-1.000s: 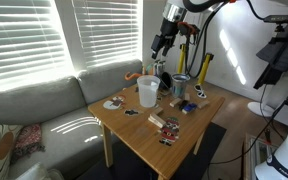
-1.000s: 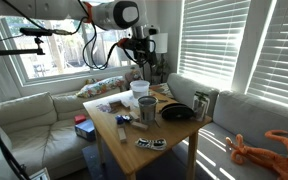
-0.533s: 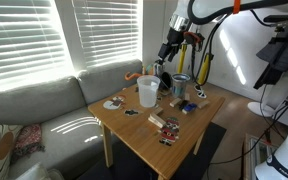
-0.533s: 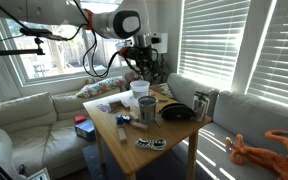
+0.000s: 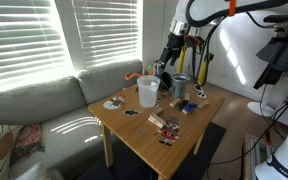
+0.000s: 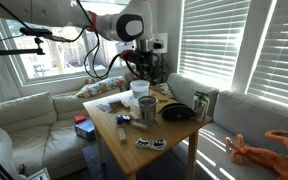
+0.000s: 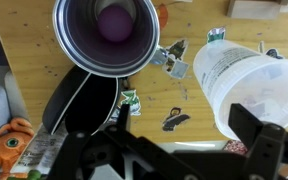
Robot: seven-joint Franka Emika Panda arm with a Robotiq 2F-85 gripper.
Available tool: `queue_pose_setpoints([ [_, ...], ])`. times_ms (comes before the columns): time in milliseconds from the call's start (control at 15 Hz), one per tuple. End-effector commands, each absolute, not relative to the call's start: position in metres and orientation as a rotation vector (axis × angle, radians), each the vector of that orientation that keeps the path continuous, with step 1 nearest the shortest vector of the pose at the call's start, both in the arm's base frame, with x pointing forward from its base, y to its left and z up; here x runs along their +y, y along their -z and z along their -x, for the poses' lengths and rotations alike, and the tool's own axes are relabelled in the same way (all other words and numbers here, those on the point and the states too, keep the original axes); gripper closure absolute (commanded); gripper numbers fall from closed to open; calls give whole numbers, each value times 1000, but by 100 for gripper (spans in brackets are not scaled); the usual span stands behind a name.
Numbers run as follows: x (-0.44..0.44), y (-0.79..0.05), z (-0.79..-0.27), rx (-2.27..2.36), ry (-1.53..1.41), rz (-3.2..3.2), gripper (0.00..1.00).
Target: Pour the contents in the plastic cup into the silver cup
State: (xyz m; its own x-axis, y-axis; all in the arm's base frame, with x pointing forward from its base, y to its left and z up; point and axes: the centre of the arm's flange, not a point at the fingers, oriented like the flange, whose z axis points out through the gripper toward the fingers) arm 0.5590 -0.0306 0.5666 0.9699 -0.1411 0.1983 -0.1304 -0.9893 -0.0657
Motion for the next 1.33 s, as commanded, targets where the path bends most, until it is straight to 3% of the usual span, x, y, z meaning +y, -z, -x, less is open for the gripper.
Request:
queue_pose_setpoints([
  [0,-50,-557,-551,214,271,3034,0],
  [733,-125,-515,-504,130,314,2994,1],
  [867,-129,-510,-500,112,318,2977,12],
  [933,-130,-507,-499,105,314,2968,27],
  [1267,-126,-495,-499,62,291,2940,62],
])
